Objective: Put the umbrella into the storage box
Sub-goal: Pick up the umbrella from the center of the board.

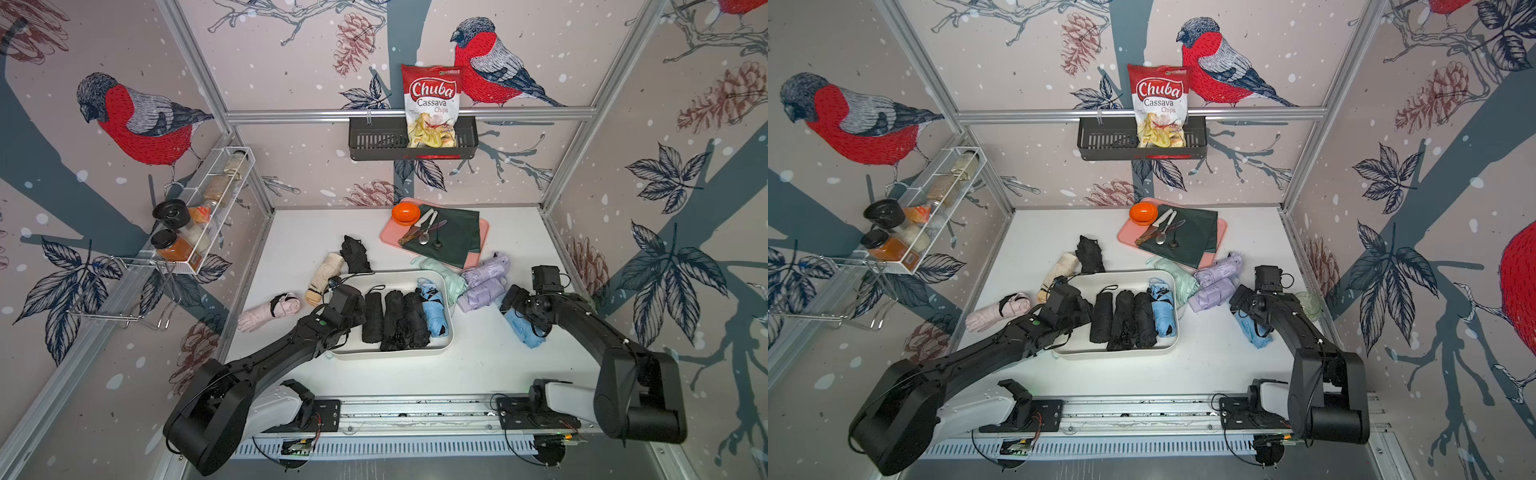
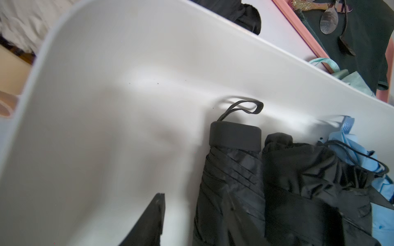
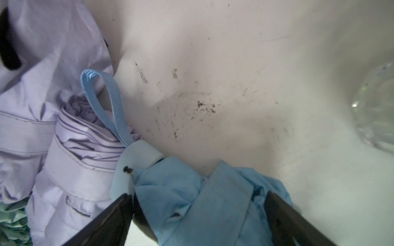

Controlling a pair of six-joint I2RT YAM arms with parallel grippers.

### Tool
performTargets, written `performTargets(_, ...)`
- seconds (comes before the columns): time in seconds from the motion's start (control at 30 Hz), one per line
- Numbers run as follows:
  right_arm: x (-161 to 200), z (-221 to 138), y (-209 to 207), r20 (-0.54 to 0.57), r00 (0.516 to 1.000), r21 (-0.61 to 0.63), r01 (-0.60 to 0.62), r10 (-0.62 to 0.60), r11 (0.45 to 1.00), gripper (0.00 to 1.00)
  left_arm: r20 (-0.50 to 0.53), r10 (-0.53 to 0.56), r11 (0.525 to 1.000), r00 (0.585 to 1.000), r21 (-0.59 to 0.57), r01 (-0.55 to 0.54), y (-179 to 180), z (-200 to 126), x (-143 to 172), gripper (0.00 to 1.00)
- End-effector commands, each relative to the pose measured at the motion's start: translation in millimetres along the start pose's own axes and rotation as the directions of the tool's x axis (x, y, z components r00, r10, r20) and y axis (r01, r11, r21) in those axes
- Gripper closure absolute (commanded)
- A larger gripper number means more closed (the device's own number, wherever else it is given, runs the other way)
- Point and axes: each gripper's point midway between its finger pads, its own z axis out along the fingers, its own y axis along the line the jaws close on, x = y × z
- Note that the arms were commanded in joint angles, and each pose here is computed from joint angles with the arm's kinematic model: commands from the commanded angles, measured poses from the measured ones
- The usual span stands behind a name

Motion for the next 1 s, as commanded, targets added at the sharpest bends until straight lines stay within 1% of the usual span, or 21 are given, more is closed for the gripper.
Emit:
performTargets(0.0,12.4,-8.1,15.2,-0.034,0.999,-0.094,-0.015,0.012,0.995,0.0,0.02,0.0,1.0,1.0,0.015,0.0,-4.2,-1.0,-5.5,0.51)
performTargets(0.17,23.7,-22.5,25.7,-0.051,0.999,-0.146,-0.023,0.016,0.989,0.01,0.019,0.004,1.0,1.0,0.014,-0.004,-5.2,-1.9,-6.3,0.51)
performTargets(0.3,38.1,-19.9,31.5,-0.09,0.996,-0.162,-0.012,-0.002,0.987,0.04,0.023,0.005,1.0,1.0,0.012,-0.005,-4.7,-2.7,-7.1,0.51)
performTargets(0.47,58.0,-10.9,36.1,-0.148,0.988,-0.141,0.019,-0.04,0.99,0.1,0.029,0.006,1.0,1.0,0.016,-0.006,-6.5,-4.8,-10.0,0.51)
performTargets(0.63,59.7,-7.5,33.9,-0.144,0.989,-0.117,0.027,-0.044,0.993,0.19,0.035,0.007,1.0,0.999,0.016,-0.008,-7.2,-5.3,-11.9,0.51)
performTargets(0.73,62.2,-2.3,29.7,-0.151,0.988,-0.098,0.028,-0.042,0.995,0.2,0.031,0.009,1.0,0.999,0.021,-0.009,-8.7,-4.5,-11.6,0.51)
performTargets(0.87,67.5,6.5,22.7,-0.167,0.985,-0.066,0.033,-0.044,0.997,0.18,0.03,0.008,1.0,1.0,0.027,-0.009,-10.2,-4.1,-11.5,0.51)
performTargets(0.97,70.8,11.1,17.9,-0.177,0.983,-0.044,0.038,-0.045,0.998,0.2,0.031,0.005,1.0,1.0,0.027,-0.006,-9.9,-4.5,-11.8,0.51)
